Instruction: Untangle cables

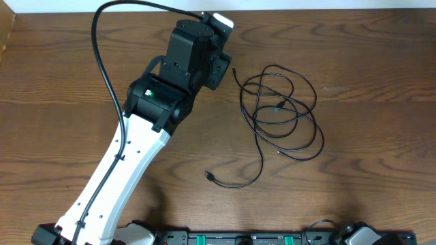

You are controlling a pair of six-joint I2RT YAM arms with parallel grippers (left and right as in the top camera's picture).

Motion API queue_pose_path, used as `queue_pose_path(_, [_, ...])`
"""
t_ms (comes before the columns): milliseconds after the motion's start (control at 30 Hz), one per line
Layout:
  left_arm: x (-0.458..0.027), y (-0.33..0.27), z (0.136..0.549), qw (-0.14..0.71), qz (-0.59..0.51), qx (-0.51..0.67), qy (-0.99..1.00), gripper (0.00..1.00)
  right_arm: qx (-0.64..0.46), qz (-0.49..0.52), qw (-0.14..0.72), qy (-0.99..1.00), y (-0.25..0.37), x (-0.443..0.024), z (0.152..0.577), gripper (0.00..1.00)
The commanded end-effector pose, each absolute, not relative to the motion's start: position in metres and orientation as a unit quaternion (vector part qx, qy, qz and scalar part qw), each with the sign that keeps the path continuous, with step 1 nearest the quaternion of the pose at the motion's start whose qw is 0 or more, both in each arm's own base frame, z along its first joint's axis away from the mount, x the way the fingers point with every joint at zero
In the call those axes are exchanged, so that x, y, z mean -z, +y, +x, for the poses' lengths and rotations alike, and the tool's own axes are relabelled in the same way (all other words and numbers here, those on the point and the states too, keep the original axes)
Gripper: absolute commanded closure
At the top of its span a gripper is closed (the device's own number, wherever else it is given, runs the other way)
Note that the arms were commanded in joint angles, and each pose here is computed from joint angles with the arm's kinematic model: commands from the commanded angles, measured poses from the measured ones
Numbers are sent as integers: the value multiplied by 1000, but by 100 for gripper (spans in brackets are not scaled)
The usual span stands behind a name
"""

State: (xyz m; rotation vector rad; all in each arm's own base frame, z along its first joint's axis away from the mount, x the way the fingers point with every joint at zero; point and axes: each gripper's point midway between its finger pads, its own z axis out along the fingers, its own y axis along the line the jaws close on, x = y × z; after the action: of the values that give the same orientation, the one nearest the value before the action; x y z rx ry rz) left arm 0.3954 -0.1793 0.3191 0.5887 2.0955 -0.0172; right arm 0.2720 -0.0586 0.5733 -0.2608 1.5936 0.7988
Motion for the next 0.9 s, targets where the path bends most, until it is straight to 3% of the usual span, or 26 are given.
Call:
queue_pose_path(0, [-330, -177, 391, 475, 235, 14, 848, 39, -351, -79, 616, 701, -69, -575, 265, 99])
queue_pose_path(567, [-330, -184, 389, 473, 245, 32, 846, 39, -400, -18, 585, 706, -120, -542, 302, 99])
queue_pose_path(867, [-330, -184, 389, 473, 245, 33, 846, 39, -418, 6, 575, 703, -115, -559, 298, 99])
